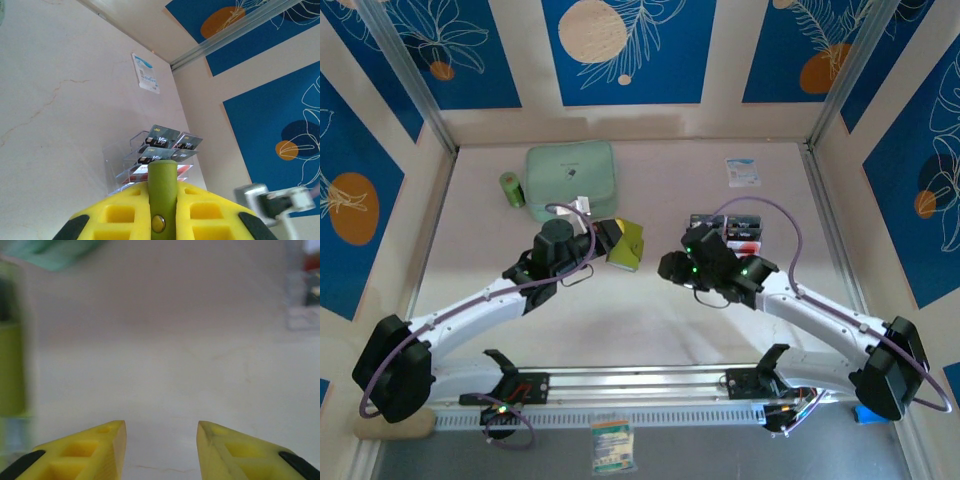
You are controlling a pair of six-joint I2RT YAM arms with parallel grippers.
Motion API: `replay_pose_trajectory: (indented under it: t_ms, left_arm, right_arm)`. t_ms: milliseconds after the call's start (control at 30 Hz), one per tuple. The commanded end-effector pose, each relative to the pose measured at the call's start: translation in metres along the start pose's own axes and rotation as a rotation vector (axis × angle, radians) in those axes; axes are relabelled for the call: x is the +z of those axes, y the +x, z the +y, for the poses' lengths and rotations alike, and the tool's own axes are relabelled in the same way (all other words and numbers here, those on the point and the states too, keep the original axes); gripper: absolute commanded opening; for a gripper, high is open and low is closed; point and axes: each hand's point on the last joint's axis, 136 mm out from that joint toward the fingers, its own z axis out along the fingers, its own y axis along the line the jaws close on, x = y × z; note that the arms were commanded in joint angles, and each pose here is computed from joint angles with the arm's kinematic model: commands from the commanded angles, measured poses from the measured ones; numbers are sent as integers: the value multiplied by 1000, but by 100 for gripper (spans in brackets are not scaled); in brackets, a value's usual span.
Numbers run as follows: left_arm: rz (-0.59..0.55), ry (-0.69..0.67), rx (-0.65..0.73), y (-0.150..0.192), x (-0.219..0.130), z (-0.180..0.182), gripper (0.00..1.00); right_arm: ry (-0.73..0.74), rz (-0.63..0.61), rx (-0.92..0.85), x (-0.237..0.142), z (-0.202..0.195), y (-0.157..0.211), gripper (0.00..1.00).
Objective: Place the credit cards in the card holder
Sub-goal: Open the button on the card holder.
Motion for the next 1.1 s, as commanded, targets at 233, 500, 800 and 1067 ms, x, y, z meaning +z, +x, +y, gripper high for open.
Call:
replay_pose_trajectory:
  t_ms: [233,500,800,1067]
  left_arm:
    - [-17,30,17,-7,3,-11,0]
    - [-21,33,20,-7,2,-12,0]
    - [-25,32,21,-8,2,-11,0]
    - [-27,31,21,-9,2,-12,0]
  right_arm:
    - [-150,-2,-117,1,85,-29,44]
    - [-72,43,-121,29,78,-21,42]
    - [0,75,-80,46,49,-4,33]
    - [23,97,-67,55,39,2,26]
